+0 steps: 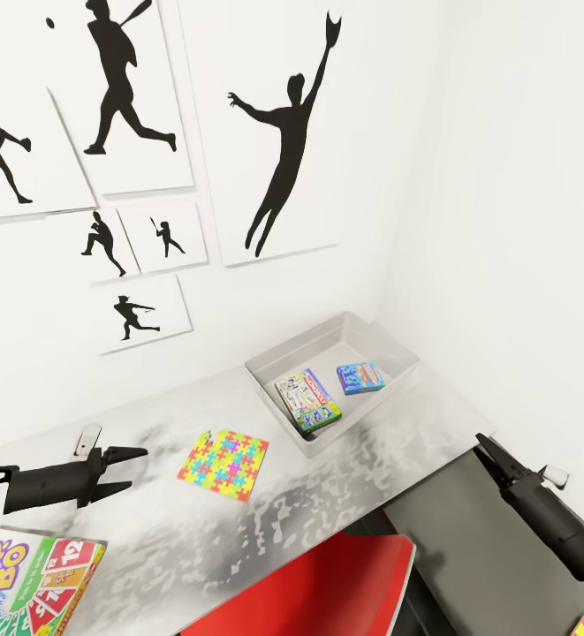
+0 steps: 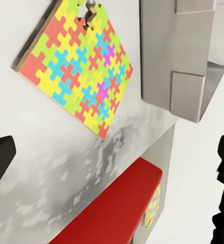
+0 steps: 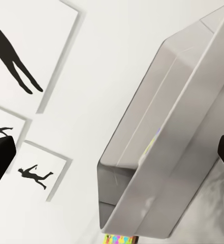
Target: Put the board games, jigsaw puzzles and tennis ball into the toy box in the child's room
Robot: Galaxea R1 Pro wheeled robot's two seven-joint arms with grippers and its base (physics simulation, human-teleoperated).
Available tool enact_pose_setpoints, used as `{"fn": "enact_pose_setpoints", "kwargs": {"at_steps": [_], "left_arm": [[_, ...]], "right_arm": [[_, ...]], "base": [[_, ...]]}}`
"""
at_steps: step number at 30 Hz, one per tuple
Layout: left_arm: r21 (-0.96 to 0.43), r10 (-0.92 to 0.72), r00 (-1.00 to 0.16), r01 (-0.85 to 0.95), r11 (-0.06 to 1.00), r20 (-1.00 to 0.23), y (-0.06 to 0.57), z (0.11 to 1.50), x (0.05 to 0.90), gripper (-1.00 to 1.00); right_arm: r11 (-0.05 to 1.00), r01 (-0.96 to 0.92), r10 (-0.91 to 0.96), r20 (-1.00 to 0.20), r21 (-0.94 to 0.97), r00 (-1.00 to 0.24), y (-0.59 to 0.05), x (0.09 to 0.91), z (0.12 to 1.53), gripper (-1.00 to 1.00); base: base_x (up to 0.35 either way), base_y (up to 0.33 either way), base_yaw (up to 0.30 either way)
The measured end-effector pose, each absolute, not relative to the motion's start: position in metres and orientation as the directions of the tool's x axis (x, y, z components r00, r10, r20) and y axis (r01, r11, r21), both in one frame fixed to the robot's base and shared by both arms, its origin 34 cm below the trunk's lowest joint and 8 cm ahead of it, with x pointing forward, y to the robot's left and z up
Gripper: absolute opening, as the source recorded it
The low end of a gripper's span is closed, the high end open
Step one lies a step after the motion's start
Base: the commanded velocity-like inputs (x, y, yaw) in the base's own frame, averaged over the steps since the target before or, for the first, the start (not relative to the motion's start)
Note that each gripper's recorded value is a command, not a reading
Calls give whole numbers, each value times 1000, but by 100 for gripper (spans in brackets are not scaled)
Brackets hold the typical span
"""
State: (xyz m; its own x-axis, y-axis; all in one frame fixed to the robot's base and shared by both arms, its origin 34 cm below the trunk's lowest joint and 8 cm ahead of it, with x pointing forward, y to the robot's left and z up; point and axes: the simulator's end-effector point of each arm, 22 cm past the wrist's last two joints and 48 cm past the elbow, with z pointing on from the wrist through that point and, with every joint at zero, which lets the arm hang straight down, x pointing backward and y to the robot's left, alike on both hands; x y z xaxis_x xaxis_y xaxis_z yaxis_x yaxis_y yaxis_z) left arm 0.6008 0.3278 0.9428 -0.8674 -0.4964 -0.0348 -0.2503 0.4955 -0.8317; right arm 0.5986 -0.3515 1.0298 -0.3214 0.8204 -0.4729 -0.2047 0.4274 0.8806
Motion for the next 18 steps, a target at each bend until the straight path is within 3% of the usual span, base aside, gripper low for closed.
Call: {"fn": "enact_pose_setpoints", "kwargs": {"at_steps": [18], "left_arm": [[-832, -497, -867, -244, 498, -44, 329, 947, 601, 100]], "right_arm": [[424, -215, 822, -474, 880, -316, -350, 598, 1034, 100]], "base": [[0, 0, 0]]}}
